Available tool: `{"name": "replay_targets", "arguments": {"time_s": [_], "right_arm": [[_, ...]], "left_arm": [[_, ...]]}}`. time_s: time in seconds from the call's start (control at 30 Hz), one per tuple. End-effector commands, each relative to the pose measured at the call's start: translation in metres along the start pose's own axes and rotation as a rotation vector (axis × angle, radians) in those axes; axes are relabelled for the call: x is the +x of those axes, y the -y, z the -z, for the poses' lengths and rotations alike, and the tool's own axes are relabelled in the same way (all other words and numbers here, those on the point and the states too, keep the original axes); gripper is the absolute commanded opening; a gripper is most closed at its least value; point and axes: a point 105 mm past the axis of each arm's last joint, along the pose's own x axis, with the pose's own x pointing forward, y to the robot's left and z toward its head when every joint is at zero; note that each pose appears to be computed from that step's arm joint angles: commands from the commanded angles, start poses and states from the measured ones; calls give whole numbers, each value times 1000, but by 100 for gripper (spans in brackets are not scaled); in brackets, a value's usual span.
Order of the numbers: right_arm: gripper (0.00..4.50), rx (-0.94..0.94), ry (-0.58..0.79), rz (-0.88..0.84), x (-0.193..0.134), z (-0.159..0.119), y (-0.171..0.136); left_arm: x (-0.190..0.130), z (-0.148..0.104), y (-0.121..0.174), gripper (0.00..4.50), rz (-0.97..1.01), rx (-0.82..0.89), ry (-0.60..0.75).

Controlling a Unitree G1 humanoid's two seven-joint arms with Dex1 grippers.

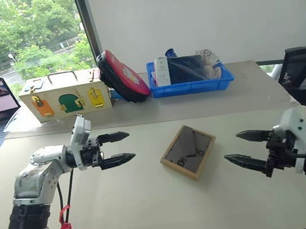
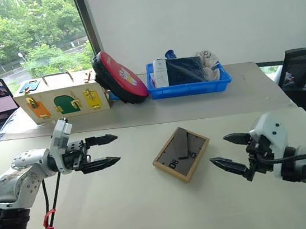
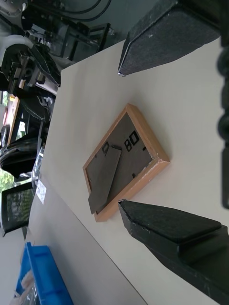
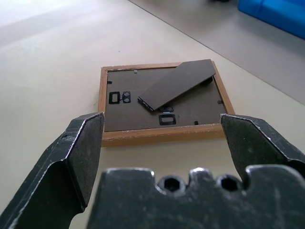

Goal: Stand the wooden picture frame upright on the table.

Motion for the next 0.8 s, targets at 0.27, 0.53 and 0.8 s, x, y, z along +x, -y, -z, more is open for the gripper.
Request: {"name": "replay_targets", "arguments": {"time_s": [0.27, 0.53, 0.8], "right_arm": [[447, 247, -86, 95, -8, 39, 4], [337, 184, -81, 225, -11, 36, 16], [66, 110, -141, 345, -4, 46, 18]], "left_arm": [[11, 1, -12, 450, -13, -23, -58], [31, -9, -39, 331, 44, 29, -51], [72, 17, -75, 46, 6, 217, -232]]}}
